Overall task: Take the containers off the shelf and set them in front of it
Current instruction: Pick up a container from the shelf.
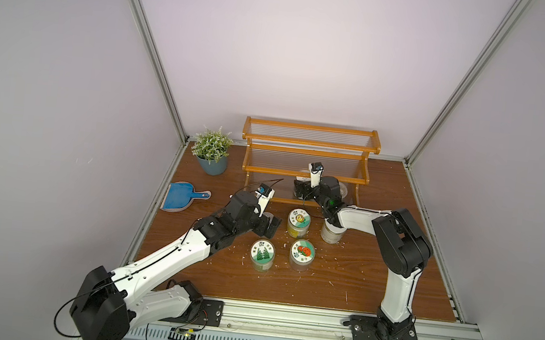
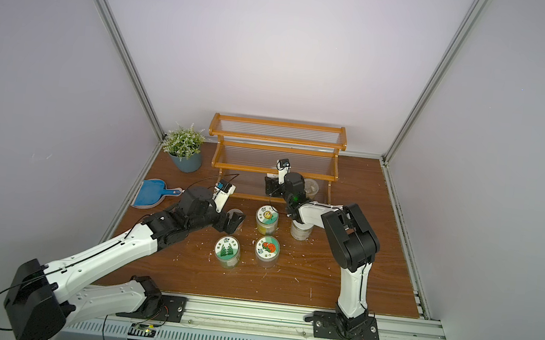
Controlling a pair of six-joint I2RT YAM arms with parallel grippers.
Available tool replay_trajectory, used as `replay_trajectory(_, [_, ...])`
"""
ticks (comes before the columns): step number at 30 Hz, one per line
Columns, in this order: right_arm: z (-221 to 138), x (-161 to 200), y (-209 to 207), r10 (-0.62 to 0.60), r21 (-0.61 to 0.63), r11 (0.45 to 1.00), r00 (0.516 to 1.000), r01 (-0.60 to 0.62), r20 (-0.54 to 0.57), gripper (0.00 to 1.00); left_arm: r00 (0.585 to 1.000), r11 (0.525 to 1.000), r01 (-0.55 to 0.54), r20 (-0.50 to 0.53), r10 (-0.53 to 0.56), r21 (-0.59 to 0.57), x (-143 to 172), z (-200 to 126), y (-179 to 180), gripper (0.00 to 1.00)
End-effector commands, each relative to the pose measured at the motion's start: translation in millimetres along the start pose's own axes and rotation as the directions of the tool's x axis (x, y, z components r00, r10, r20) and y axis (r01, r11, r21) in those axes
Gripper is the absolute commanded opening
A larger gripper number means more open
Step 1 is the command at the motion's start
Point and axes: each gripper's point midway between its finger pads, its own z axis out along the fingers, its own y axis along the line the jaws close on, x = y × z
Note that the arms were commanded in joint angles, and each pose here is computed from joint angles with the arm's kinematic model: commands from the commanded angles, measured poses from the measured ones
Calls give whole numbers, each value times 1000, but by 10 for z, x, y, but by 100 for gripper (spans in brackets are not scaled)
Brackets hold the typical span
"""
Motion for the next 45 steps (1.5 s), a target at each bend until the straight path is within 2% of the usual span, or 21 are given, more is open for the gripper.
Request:
replay_trajectory(1, [-166, -438, 111, -24, -42, 999, 992, 30, 123, 84, 1000, 1000, 3, -10, -3, -21, 48, -7, 66, 100])
replay_trajectory(7, [-323, -535, 188, -47, -64, 996, 989, 57, 138, 83, 1000, 1000, 0, -13, -1, -21, 55, 0, 67, 100])
replay_trajectory(20, [-652, -586, 322, -92, -109, 989, 991, 102, 100, 83, 1000, 1000, -4, -22, 3, -13, 84, 27, 59, 100])
replay_trajectory(45, [-398, -170, 77, -147, -51, 988, 989, 148, 11, 84, 999, 1000, -5, -43, 5, -13, 137, 72, 63, 100])
